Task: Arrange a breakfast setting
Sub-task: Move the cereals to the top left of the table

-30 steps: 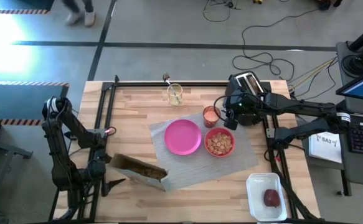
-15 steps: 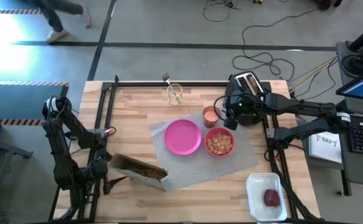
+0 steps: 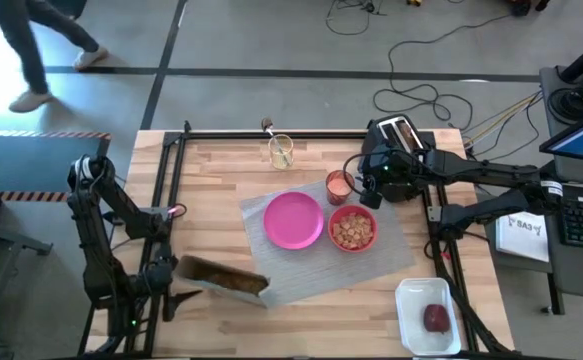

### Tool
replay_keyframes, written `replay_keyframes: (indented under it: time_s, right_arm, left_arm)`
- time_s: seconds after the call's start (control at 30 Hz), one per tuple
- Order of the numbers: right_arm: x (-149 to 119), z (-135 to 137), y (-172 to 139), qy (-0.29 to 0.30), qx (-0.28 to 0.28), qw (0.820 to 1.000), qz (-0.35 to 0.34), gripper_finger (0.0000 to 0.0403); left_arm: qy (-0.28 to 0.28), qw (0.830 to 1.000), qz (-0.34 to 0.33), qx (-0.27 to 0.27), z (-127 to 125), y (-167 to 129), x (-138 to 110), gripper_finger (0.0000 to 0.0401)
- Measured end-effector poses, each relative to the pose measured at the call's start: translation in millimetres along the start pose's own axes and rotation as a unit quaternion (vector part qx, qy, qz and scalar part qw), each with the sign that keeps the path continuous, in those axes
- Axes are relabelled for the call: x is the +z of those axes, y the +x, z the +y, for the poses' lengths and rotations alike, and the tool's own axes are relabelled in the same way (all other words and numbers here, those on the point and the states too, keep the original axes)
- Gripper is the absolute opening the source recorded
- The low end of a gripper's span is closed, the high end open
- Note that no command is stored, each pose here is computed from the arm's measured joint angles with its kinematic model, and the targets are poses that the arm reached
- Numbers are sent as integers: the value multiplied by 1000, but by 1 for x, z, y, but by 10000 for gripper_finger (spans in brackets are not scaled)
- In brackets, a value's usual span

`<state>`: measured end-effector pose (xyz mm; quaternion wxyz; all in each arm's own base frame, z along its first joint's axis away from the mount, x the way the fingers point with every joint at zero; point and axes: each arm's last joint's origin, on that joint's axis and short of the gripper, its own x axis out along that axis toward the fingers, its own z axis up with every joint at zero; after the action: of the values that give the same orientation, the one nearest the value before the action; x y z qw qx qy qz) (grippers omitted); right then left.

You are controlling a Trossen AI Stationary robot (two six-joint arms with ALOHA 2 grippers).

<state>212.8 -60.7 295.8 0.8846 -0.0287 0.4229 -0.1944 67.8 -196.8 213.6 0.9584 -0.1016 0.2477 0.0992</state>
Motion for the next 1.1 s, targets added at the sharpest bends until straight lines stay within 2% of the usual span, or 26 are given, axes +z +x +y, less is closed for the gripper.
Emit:
replay_keyframes:
  time_s: [0.27,0.5,0.93,1.1]
  right_arm:
    - [0,0,0,0,0,1000,0,128]
    - [0,0,0,-1,0,1000,0,128]
    - [0,0,0,0,0,1000,0,128]
    - [0,0,0,0,0,1000,0,128]
  left_arm:
    - [19,999,12,-25,-15,-9,16,270]
    - [31,999,25,-8,-9,-9,14,273]
    - [51,998,27,15,-2,-9,15,355]
    - [66,997,33,24,1,-8,16,375]
